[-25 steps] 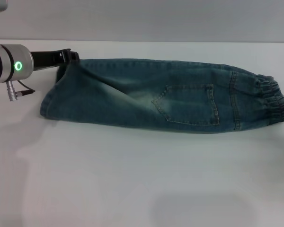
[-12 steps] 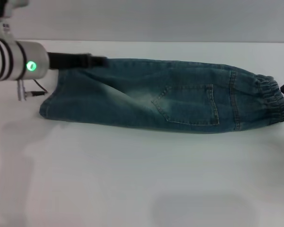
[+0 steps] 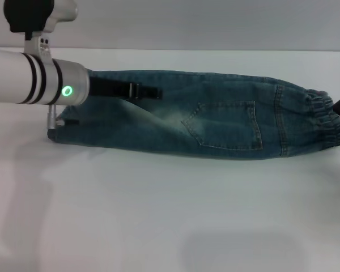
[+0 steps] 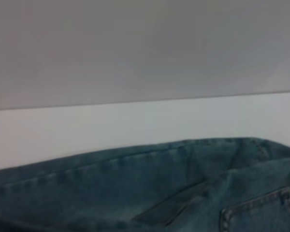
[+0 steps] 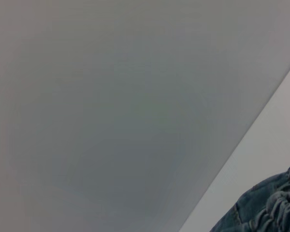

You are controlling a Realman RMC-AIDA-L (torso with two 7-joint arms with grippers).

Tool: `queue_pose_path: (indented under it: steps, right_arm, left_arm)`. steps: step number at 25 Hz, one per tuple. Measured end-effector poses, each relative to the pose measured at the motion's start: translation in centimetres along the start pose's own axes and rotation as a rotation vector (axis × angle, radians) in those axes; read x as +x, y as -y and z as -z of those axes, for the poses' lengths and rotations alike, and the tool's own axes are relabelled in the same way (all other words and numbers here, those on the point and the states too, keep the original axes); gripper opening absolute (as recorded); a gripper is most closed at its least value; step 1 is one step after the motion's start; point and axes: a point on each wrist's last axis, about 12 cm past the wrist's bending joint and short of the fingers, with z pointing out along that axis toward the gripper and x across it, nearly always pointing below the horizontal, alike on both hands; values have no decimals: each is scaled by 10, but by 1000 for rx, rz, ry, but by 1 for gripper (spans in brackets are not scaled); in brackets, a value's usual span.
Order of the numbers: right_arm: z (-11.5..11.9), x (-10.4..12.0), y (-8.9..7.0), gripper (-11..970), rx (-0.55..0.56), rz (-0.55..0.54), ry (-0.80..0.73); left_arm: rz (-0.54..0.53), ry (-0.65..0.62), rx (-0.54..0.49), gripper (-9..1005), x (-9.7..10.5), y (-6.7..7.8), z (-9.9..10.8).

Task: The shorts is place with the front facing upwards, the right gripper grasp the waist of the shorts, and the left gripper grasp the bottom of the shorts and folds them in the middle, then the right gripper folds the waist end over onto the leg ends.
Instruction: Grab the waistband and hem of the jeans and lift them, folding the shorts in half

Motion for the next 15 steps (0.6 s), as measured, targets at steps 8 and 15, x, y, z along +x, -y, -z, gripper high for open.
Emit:
queue_pose_path:
  steps: [8, 15]
  right_arm:
    - [-1, 4, 0, -1, -10, -16, -11]
    - [-2, 9, 0, -1, -15, -34, -18]
  left_arm:
    - [8, -23, 77, 859, 4, 2, -28]
    - [-21, 31, 53, 857, 0, 0, -41]
